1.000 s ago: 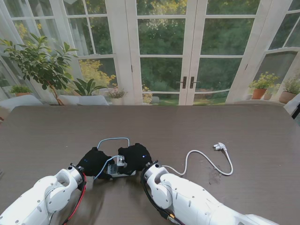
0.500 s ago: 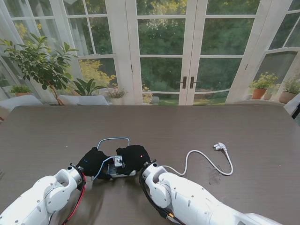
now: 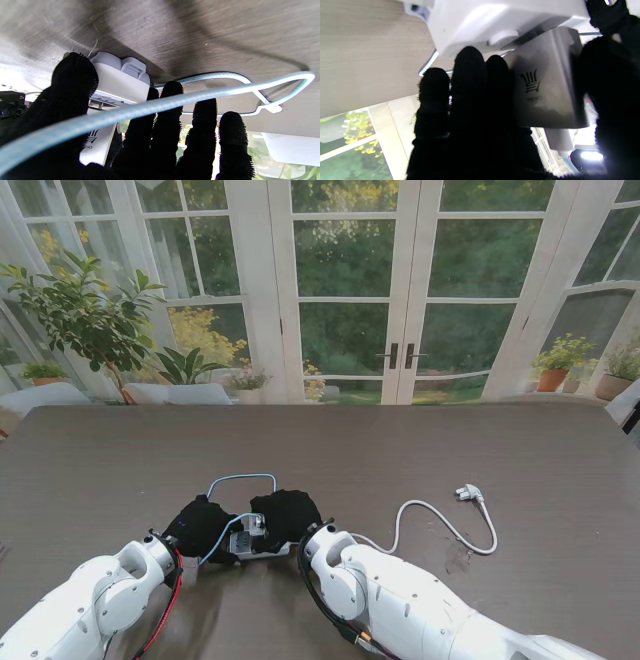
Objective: Set up the charging station
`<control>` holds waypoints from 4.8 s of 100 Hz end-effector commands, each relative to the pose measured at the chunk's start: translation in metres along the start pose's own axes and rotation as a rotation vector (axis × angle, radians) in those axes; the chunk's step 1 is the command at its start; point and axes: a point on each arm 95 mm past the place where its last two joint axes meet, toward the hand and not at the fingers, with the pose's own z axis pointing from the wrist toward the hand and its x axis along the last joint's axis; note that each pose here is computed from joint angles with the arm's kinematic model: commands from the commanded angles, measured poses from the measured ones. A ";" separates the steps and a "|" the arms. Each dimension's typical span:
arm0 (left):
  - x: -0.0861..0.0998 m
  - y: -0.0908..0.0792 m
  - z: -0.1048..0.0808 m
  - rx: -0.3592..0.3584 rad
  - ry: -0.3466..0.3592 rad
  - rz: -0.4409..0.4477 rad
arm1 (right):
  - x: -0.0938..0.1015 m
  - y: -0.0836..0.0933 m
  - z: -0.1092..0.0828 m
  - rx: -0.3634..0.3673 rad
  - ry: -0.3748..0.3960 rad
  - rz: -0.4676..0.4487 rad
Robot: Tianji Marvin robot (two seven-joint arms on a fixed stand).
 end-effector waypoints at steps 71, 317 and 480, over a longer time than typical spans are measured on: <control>-0.001 0.011 -0.003 -0.033 -0.001 -0.017 | 0.002 -0.034 -0.015 0.091 -0.013 -0.090; 0.001 0.009 -0.003 -0.057 0.009 -0.023 | -0.010 0.018 -0.044 0.170 -0.081 -0.207; 0.000 0.008 -0.005 -0.046 0.003 -0.034 | -0.013 0.003 -0.054 0.371 -0.086 -0.305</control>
